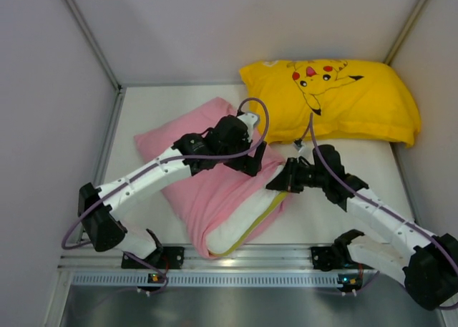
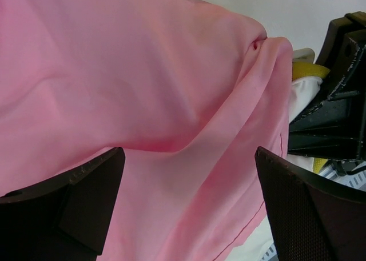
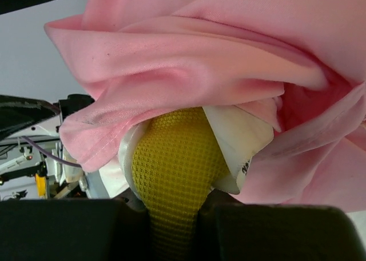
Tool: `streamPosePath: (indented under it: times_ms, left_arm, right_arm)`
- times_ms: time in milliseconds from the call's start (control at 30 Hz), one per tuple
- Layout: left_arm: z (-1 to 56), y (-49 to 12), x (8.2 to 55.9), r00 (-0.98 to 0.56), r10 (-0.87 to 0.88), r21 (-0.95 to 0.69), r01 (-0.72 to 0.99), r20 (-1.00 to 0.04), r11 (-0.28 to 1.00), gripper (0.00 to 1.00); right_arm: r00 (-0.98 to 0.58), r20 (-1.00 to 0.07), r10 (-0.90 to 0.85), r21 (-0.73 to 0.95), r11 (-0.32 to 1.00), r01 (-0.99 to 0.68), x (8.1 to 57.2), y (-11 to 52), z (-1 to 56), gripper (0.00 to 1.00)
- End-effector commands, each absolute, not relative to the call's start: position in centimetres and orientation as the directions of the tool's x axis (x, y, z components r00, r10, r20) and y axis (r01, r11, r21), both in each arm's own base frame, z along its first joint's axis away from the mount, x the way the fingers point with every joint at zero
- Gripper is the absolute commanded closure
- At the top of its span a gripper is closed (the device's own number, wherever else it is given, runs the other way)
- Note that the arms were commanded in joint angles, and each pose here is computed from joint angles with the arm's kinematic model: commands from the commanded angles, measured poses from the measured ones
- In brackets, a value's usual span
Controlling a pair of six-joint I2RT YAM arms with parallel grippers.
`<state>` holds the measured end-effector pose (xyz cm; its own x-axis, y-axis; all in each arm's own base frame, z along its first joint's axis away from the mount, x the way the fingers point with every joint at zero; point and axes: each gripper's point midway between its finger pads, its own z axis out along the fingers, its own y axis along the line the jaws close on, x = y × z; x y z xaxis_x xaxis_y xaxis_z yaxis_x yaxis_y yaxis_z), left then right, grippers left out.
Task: Remove the pillowcase from the pillow
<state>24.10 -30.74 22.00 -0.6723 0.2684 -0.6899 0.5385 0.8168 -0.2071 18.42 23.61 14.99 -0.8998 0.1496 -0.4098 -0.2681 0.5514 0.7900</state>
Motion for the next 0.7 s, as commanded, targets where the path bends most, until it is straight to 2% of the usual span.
streamPosePath:
  times_ms: [0, 200, 300, 333, 367, 433, 467, 500, 533, 633, 667]
  left_arm:
    - [25.2, -33.5, 24.6, -0.591, 0.244, -0.246, 0.625, -0.769, 0.741, 0.01]
    - [23.3, -34.5, 25.7, -0.608, 0.268, -0.22, 0.607, -0.748, 0.763, 0.02]
    - [21.7, -35.2, 26.4, -0.621, 0.295, -0.205, 0.605, -0.726, 0.769, 0.1]
    - [21.2, -35.5, 26.4, -0.626, 0.306, -0.206, 0.61, -0.718, 0.765, 0.16]
    - [20.8, -35.7, 26.4, -0.631, 0.315, -0.207, 0.613, -0.709, 0.763, 0.29]
    - [19.7, -36.0, 26.6, -0.645, 0.324, -0.205, 0.606, -0.692, 0.769, 0.45]
    - [19.3, -35.9, 26.7, -0.649, 0.325, -0.198, 0.598, -0.688, 0.777, 0.75]
    - [19.1, -35.8, 27.1, -0.652, 0.32, -0.188, 0.585, -0.688, 0.789, 0.91]
    - [19.1, -35.2, 27.9, -0.648, 0.301, -0.157, 0.551, -0.699, 0.82, 1.0]
    - [19.6, -32.7, 30.0, -0.641, 0.248, -0.08, 0.437, -0.726, 0.896, 1.0]
    - [19.8, -30.6, 31.7, -0.641, 0.193, -0.049, 0.339, -0.742, 0.939, 1.0]
  right_arm:
    - [-0.881, -0.46, 0.114, 0.793, 0.499, -0.35, 17.8, 24.4, 17.2, 1.0]
    - [-0.881, -0.46, 0.111, 0.806, 0.469, -0.362, 17.1, 24.8, 18.0, 1.0]
    - [-0.879, -0.465, 0.108, 0.808, 0.456, -0.372, 16.8, 24.9, 18.4, 1.0]
    - [-0.877, -0.468, 0.111, 0.809, 0.453, -0.374, 16.7, 24.8, 18.6, 1.0]
    - [-0.876, -0.47, 0.11, 0.809, 0.451, -0.377, 16.6, 24.8, 18.7, 1.0]
    - [-0.871, -0.478, 0.113, 0.807, 0.447, -0.385, 16.4, 24.7, 19.0, 1.0]
    - [-0.871, -0.477, 0.114, 0.807, 0.45, -0.383, 16.3, 24.7, 19.1, 1.0]
    - [-0.87, -0.479, 0.113, 0.805, 0.452, -0.385, 16.2, 24.6, 19.0, 1.0]
    - [-0.867, -0.485, 0.117, 0.805, 0.447, -0.391, 16.1, 24.5, 19.3, 1.0]
    - [-0.863, -0.493, 0.115, 0.799, 0.452, -0.396, 15.9, 24.3, 19.4, 1.0]
    - [-0.863, -0.492, 0.113, 0.798, 0.455, -0.396, 15.8, 24.2, 19.4, 1.0]
